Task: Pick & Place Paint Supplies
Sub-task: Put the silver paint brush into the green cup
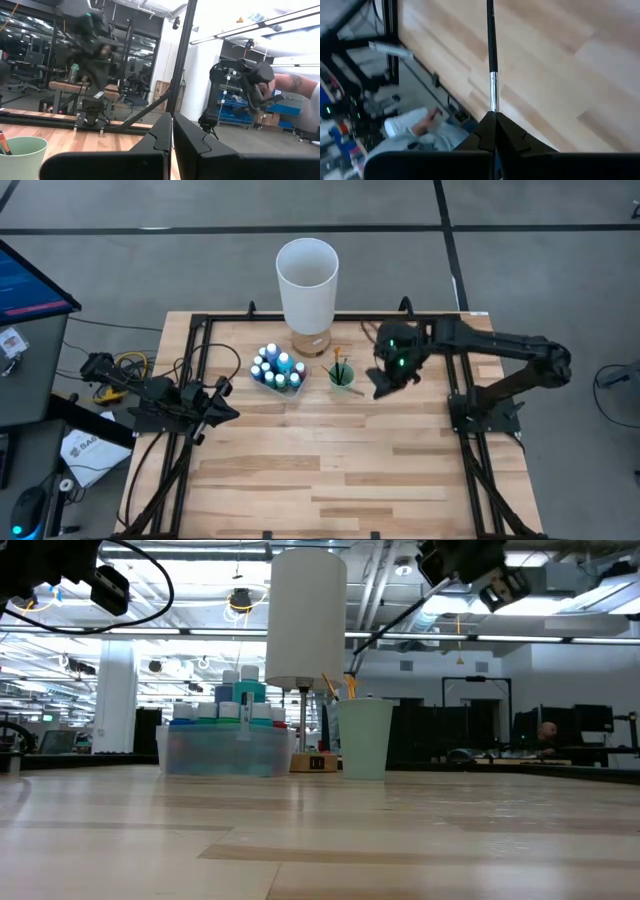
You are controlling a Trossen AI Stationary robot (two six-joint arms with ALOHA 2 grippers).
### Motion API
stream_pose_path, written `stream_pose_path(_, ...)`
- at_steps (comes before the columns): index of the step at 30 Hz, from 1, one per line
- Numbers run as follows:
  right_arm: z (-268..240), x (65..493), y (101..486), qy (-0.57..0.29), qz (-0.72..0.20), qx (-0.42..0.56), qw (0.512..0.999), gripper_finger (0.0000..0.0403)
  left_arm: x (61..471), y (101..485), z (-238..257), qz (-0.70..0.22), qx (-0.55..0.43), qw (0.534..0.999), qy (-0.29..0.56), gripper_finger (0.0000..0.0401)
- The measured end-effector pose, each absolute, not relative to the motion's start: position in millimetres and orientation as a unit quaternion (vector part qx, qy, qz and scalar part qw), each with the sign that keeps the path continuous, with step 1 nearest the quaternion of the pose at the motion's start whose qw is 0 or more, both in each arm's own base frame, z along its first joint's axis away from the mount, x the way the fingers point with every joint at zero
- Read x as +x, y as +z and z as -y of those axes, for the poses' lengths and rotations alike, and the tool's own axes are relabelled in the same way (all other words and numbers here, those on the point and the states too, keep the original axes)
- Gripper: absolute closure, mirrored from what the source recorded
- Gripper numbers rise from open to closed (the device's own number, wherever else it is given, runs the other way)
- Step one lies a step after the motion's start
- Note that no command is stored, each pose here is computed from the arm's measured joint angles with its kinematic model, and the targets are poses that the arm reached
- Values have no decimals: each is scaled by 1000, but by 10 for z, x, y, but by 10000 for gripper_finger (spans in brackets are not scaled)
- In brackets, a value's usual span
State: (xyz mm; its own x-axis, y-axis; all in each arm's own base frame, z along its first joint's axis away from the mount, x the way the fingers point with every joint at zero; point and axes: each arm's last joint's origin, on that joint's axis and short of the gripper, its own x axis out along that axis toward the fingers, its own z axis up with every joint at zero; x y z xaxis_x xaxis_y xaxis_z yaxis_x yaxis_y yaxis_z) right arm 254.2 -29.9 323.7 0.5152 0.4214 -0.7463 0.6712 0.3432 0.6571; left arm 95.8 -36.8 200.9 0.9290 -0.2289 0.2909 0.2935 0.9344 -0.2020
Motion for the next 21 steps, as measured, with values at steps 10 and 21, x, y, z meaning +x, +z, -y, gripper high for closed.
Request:
stream_pose_path(10,728,2534,3109,-155,-524,559,623,403,957,2012,367,134,-122,974,-134,399)
stream_pose_path(21,986,2754,2976,-146,-532,565,613,403,956,2018,366,137,-123,974,-134,399)
